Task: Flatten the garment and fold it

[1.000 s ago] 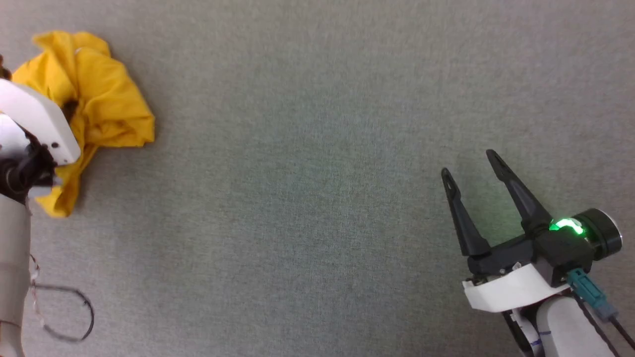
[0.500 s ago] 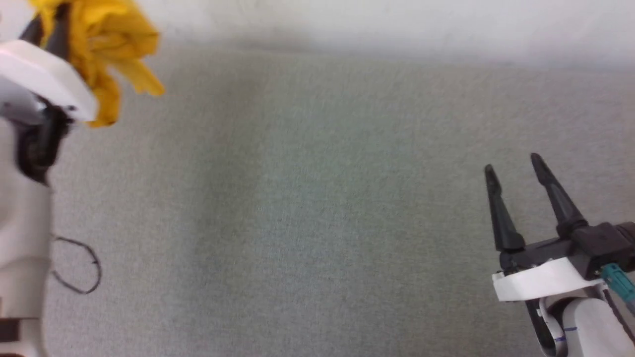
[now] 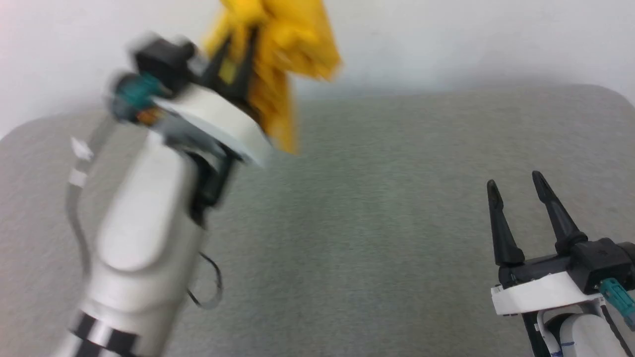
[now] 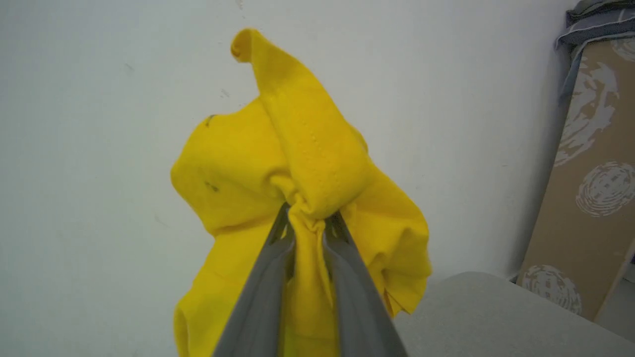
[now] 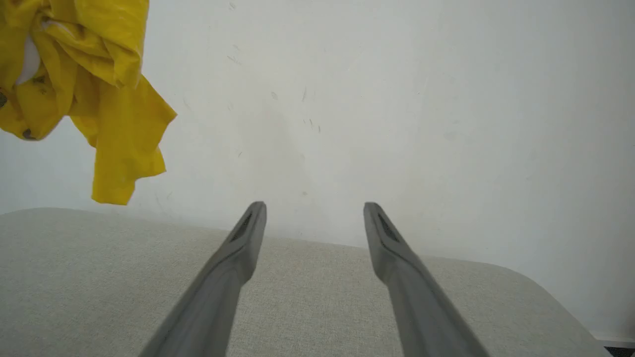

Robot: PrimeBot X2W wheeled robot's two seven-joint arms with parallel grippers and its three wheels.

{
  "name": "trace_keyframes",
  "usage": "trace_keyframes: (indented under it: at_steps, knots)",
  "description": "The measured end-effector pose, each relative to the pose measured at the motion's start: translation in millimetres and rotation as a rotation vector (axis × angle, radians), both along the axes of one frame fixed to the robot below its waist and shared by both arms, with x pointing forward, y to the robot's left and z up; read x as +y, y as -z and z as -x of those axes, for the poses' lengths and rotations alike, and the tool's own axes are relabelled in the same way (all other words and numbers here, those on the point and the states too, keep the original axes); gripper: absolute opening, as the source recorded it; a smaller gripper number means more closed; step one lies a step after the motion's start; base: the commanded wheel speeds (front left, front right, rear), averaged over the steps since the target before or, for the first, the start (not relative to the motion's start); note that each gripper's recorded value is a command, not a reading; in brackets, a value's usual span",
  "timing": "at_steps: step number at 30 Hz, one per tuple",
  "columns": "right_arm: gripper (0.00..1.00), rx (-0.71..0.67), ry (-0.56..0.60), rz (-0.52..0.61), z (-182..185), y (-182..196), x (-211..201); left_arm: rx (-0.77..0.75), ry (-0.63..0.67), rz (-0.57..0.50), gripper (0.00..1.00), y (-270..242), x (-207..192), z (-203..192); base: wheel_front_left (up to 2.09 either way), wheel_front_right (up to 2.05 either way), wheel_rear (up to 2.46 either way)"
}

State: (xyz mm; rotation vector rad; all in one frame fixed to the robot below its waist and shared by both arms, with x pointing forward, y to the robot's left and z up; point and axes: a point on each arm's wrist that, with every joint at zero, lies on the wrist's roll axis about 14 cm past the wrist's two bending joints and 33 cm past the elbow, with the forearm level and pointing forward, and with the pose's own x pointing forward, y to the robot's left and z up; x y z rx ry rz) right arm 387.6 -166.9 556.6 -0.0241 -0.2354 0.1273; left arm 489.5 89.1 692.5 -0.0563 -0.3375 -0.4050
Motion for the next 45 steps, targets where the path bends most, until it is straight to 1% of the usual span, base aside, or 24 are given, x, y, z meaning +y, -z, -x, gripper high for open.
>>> trace_keyframes:
  at_steps: [4,7,10,13,14,15,16,18,21,24,26,28,31,33,35,39,41,45]
  knots:
    - [1.0,-0.01,0.061,0.0,13,-4,-19,0.091,0.131,0.007,0.0,46,-63,13,0.0,0.0,0.0]
    - [1.0,-0.009,0.112,-0.001,22,-4,-35,0.238,0.231,-0.026,0.0,106,-106,34,0.0,0.0,0.0]
    - [1.0,0.003,0.154,-0.002,31,-1,-48,0.393,0.342,-0.105,0.0,173,-141,68,0.0,0.0,0.0]
    - [1.0,0.039,0.178,-0.003,38,10,-55,0.529,0.444,-0.214,0.0,230,-161,103,0.0,0.0,0.0]
    - [1.0,0.052,0.184,-0.004,39,14,-56,0.579,0.477,-0.26,0.42,248,-164,115,0.0,0.0,0.0]
    - [1.0,0.062,0.189,-0.007,40,17,-57,0.613,0.502,-0.288,1.0,260,-166,125,0.0,0.0,0.0]
    - [1.0,0.071,0.193,-0.009,41,20,-58,0.632,0.514,-0.301,1.0,267,-167,130,0.0,0.0,0.0]
    - [1.0,0.082,0.195,-0.016,41,24,-59,0.619,0.524,-0.305,1.0,267,-168,132,0.0,0.0,0.0]
    - [1.0,0.091,0.191,-0.021,43,27,-57,0.566,0.505,-0.268,1.0,255,-164,125,0.0,0.0,0.0]
    - [1.0,0.092,0.179,-0.027,45,28,-53,0.494,0.454,-0.207,1.0,233,-155,114,0.0,0.0,0.0]
    - [1.0,0.087,0.167,-0.031,46,27,-49,0.436,0.388,-0.132,1.0,209,-142,101,0.0,0.0,0.0]
    - [1.0,0.076,0.157,-0.034,47,24,-46,0.362,0.297,-0.076,1.0,183,-120,86,0.0,0.0,0.0]
    - [1.0,0.061,0.14,-0.045,48,20,-41,0.257,0.136,-0.013,1.0,148,-72,68,0.0,0.0,0.0]
    - [1.0,0.047,0.13,-0.063,48,16,-39,0.201,0.042,0.018,1.0,130,-40,65,0.0,0.0,0.0]
    - [1.0,0.03,0.113,-0.071,48,10,-34,0.169,-0.034,0.033,1.0,122,-13,71,0.0,0.0,0.0]
    - [1.0,0.018,0.08,-0.085,48,7,-24,0.158,-0.166,0.061,1.0,124,32,92,0.0,0.0,0.0]
    - [1.0,0.019,0.064,-0.091,49,7,-19,0.17,-0.206,0.036,1.0,133,47,105,0.0,0.0,0.0]
    - [1.0,0.016,0.033,-0.104,49,5,-10,0.198,-0.274,0.029,1.0,147,67,127,0.0,0.0,0.0]
